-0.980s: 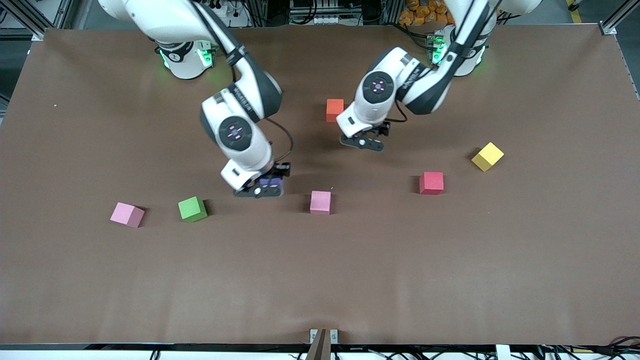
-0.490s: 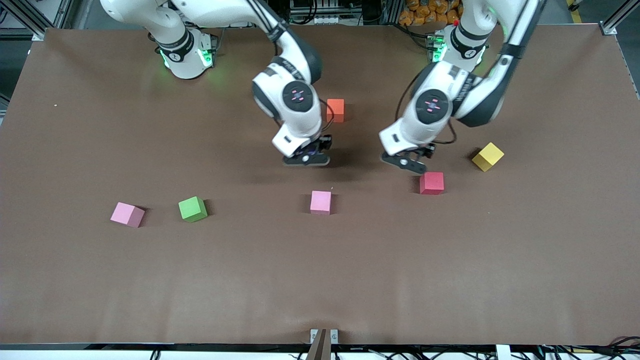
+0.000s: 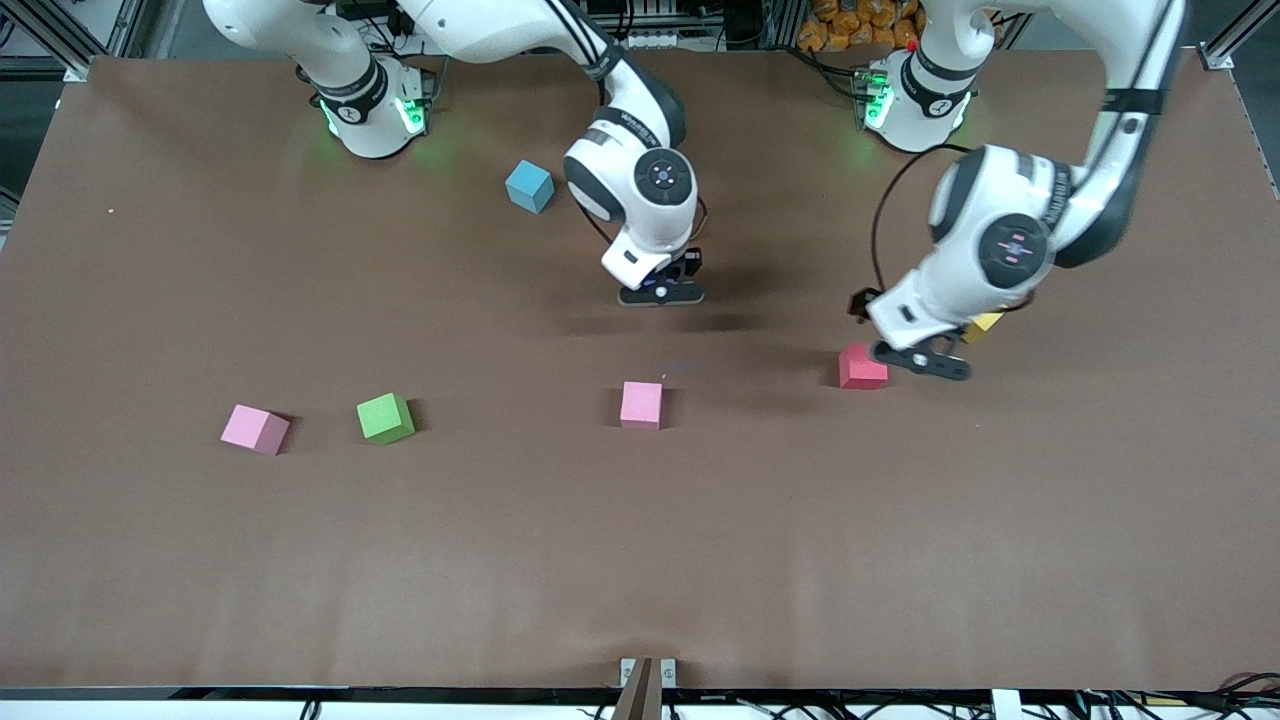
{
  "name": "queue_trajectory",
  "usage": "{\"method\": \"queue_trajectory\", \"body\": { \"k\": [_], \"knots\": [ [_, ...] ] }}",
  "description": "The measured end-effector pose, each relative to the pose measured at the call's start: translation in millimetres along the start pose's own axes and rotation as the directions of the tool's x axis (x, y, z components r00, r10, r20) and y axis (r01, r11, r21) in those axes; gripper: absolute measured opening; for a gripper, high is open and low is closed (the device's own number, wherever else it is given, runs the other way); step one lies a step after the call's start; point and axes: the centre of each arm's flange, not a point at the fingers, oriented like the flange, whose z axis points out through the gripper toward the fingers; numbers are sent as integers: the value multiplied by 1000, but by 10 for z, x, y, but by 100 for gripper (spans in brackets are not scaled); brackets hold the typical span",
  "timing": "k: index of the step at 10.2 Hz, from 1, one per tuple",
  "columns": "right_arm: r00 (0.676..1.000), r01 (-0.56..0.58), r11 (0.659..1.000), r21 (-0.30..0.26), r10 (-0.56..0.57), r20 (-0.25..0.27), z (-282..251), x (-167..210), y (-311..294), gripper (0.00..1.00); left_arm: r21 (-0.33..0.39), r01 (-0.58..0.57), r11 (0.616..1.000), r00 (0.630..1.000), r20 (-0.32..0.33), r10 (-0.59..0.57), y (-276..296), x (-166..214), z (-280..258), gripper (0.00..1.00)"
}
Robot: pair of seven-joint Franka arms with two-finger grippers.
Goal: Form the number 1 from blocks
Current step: 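Reach and grasp the magenta block with the left gripper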
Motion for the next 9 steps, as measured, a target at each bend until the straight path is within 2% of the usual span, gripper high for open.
{"method": "queue_trajectory", "body": {
  "k": [2,4,9],
  "knots": [
    [1000,14,1000,-7,-14,3,38,-141,-105,60,-28,81,996,997,1,-81,-151,70,149,100],
    [1000,25,1000,-13,-25,5,77,-275,-203,60,-72,149,986,989,-16,-150,8,149,245,100],
    [999,42,999,-1,-42,-8,112,-367,-293,60,-119,174,977,983,-40,-180,258,517,406,100]
  ]
}}
